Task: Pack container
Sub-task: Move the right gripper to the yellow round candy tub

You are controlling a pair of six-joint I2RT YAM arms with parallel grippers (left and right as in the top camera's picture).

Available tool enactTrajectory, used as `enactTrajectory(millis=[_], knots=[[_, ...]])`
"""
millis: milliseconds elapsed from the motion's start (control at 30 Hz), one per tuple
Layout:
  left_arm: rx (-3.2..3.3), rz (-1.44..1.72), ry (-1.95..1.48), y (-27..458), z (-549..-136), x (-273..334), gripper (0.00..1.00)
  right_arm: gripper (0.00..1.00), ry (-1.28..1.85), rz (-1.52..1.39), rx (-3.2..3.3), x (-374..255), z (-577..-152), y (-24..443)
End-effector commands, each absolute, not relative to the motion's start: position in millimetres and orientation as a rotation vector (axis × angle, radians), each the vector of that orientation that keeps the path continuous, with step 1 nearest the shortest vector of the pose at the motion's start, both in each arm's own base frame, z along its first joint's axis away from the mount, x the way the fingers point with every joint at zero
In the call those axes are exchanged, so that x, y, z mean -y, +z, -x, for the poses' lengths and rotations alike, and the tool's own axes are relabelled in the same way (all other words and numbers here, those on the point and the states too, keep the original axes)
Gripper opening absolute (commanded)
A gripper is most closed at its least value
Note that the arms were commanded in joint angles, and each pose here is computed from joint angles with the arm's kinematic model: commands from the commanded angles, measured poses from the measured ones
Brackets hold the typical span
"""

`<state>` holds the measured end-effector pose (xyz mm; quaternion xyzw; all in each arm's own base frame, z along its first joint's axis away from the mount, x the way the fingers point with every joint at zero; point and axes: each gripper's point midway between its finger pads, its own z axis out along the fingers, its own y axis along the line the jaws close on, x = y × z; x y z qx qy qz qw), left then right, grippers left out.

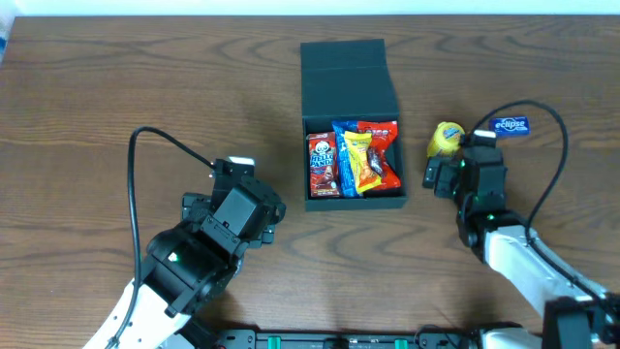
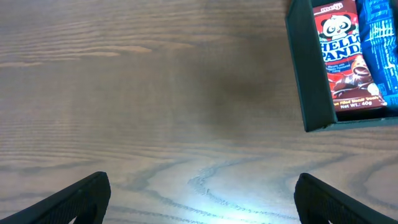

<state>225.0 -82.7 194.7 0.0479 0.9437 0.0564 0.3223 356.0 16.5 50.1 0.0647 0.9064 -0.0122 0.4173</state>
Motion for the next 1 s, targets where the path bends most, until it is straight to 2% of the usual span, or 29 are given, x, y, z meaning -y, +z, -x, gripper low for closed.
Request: enactTrajectory(millis=[0, 567, 967], knots=[[-2.477, -0.136, 0.177, 193.6, -225.2, 79.1, 0.96, 0.99, 0.019, -0.092, -2.280, -27.8, -351.9, 40.1], [-2.477, -0.136, 0.177, 193.6, -225.2, 79.1, 0.95, 0.99, -0.023, -0.091, -2.186, -14.8, -380.4, 25.2], [-2.477, -0.136, 0.177, 193.6, -225.2, 79.1, 0.95, 0.99, -0.026, -0.079, -2.116, -10.9, -396.0, 31.5]])
